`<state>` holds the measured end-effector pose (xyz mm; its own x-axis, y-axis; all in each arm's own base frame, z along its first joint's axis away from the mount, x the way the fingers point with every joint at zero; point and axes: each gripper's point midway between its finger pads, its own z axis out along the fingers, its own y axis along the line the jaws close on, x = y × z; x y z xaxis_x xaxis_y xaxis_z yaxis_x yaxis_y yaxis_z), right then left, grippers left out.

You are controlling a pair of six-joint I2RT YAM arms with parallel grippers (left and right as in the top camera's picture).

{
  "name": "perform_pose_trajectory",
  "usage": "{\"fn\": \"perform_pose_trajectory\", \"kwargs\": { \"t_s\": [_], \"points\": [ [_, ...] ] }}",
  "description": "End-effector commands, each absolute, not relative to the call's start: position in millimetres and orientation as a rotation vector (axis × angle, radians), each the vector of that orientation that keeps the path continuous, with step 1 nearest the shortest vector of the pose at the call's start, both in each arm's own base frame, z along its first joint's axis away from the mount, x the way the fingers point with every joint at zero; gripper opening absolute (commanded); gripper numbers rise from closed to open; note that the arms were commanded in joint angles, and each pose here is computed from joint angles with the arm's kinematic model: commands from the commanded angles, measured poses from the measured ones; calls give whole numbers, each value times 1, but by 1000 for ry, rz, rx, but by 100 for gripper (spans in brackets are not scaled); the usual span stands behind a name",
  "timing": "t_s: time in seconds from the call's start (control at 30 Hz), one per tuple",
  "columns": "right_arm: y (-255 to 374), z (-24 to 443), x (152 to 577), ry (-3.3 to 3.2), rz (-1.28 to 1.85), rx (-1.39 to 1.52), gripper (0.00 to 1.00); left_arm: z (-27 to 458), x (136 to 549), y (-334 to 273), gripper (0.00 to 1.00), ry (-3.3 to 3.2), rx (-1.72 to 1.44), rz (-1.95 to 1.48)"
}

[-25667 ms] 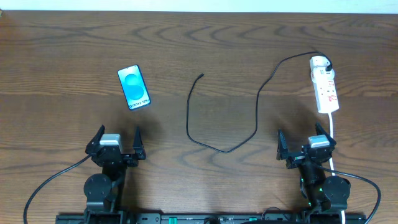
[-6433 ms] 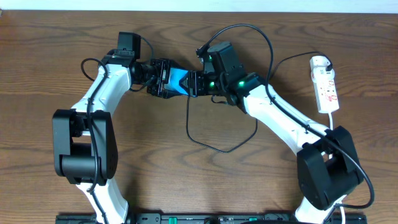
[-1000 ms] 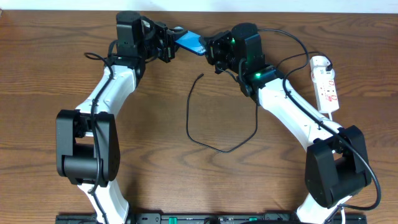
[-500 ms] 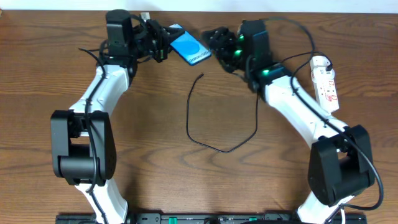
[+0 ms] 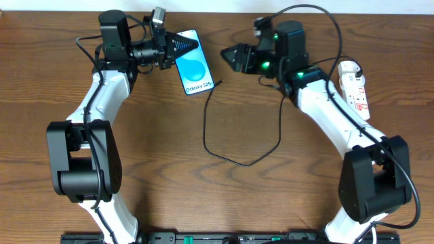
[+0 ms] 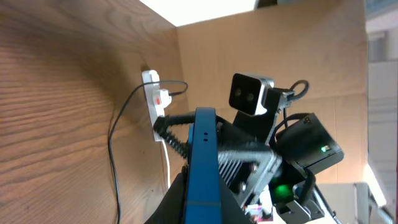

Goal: Plug charger to phone and switch on socket
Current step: 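Hold the phone upright with the left gripper, open right gripper, then move the right gripper to the black cable's USB-C plug and grasp it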

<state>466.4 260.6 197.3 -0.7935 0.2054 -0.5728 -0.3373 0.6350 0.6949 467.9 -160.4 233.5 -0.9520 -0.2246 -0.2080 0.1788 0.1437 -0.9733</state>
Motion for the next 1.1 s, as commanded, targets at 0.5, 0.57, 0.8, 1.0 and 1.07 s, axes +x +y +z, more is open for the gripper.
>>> {"fn": "perform_pose_trajectory", "kwargs": {
  "t_s": [0.5,0.57,0.8,1.0,1.07],
  "points": [
    [258,188,452,2315,1024,-111,37,239,489,-124,7,2116,-361,-1855],
    [254,180,450,2353,987,-83,36,237,495,-116,7,2116,-491,-1866],
    [253,164,438,2447,953,-3,35,237,504,-79,7,2073,-705,-1882],
    [254,140,430,2541,889,59,35,235,513,-28,7,1988,-837,-1810],
    [254,137,429,2562,877,63,35,234,516,-12,8,1958,-888,-1783]
  ]
}}
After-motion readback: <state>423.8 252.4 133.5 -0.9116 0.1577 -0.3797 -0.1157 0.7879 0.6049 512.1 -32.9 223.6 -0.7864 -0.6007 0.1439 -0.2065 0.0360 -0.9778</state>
